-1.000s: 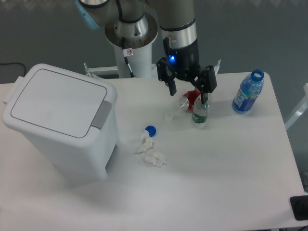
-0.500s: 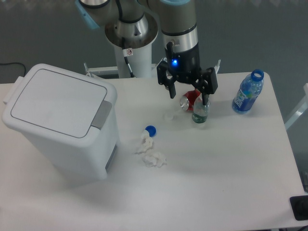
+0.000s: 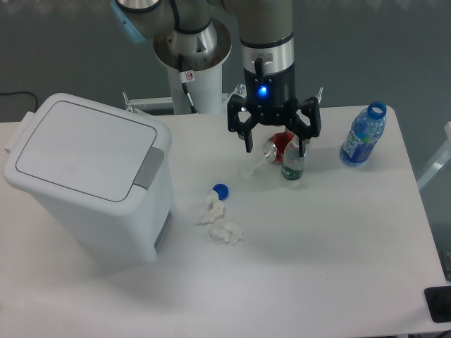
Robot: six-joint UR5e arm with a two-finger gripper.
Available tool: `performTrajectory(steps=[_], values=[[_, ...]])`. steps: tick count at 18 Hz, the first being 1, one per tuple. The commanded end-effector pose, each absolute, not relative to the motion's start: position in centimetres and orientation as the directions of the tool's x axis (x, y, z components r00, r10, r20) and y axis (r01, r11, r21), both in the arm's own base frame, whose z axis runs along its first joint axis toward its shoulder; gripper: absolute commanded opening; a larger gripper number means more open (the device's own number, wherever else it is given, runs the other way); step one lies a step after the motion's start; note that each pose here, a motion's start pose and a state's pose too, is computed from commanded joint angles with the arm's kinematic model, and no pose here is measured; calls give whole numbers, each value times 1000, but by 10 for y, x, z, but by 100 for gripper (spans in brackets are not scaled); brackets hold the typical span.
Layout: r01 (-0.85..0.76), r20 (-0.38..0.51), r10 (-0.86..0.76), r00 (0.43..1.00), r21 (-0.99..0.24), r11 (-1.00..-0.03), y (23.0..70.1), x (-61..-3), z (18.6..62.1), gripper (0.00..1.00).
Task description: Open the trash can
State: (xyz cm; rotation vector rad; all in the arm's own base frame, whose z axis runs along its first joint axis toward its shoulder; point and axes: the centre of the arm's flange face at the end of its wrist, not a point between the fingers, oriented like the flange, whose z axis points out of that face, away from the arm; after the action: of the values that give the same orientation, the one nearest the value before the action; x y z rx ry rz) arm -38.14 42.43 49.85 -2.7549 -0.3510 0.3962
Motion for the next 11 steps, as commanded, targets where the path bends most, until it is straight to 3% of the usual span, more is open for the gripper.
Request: performTrajectory(steps=[4, 11], values=[[231, -230, 332, 915, -377, -897, 430, -390, 507, 100], [183, -349, 319, 881, -369, -911, 444, -372, 529, 100]])
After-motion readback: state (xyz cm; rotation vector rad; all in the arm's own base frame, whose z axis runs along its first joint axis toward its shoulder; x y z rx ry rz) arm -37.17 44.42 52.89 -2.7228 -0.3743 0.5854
